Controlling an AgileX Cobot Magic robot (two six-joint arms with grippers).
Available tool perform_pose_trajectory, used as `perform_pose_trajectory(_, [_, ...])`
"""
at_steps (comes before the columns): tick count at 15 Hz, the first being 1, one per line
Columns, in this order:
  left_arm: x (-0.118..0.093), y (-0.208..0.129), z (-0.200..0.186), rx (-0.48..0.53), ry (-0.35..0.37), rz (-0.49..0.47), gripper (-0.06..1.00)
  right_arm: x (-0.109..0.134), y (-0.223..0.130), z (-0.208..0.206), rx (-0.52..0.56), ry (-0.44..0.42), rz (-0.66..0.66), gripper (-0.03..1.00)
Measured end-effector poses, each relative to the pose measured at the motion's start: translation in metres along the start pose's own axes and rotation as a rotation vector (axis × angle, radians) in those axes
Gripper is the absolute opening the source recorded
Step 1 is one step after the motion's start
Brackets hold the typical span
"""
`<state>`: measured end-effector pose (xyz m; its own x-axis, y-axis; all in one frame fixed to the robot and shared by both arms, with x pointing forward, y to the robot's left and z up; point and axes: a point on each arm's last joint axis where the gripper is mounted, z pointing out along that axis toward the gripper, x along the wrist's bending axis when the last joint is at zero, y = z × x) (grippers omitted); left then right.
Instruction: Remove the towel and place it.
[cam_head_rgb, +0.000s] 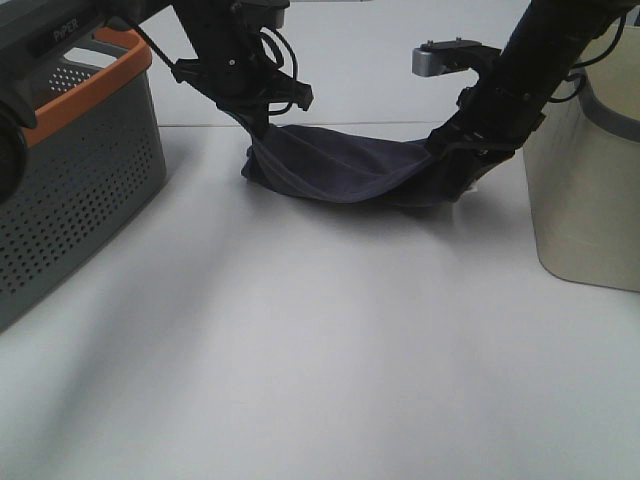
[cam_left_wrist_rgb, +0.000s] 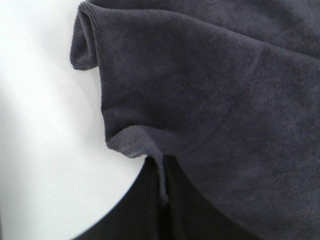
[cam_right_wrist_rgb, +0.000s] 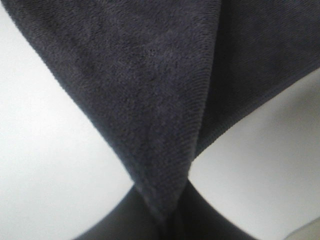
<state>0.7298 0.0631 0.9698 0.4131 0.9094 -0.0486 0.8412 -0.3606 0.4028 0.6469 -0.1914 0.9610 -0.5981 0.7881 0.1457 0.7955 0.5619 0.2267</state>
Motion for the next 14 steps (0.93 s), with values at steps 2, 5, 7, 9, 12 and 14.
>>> perform_pose_trajectory(2, [-0.003,-0.007,0.007,0.041,-0.005,-0.012,0.0,0.006,-0.012,0.012,0.048,0.067,0.052,0.02])
perform_pose_trajectory(5, [-0.002,-0.028,0.009,0.148,0.003,-0.016,0.0,0.011,-0.028,0.027,0.112,0.111,0.088,0.02])
perform_pose_trajectory(7, [0.002,-0.052,0.004,0.249,0.034,-0.005,0.0,0.013,-0.034,0.03,0.143,0.121,0.092,0.02])
perform_pose_trajectory(9, [0.003,-0.079,0.005,0.351,0.063,0.012,0.0,0.01,-0.036,0.031,0.163,0.097,0.071,0.02])
perform_pose_trajectory(12, [-0.003,-0.109,0.013,0.467,0.058,0.053,0.0,0.009,-0.043,0.03,0.238,0.081,0.05,0.02])
perform_pose_trajectory(14, [-0.005,-0.112,0.015,0.479,0.048,0.082,0.0,0.009,-0.045,0.029,0.263,0.083,0.058,0.02])
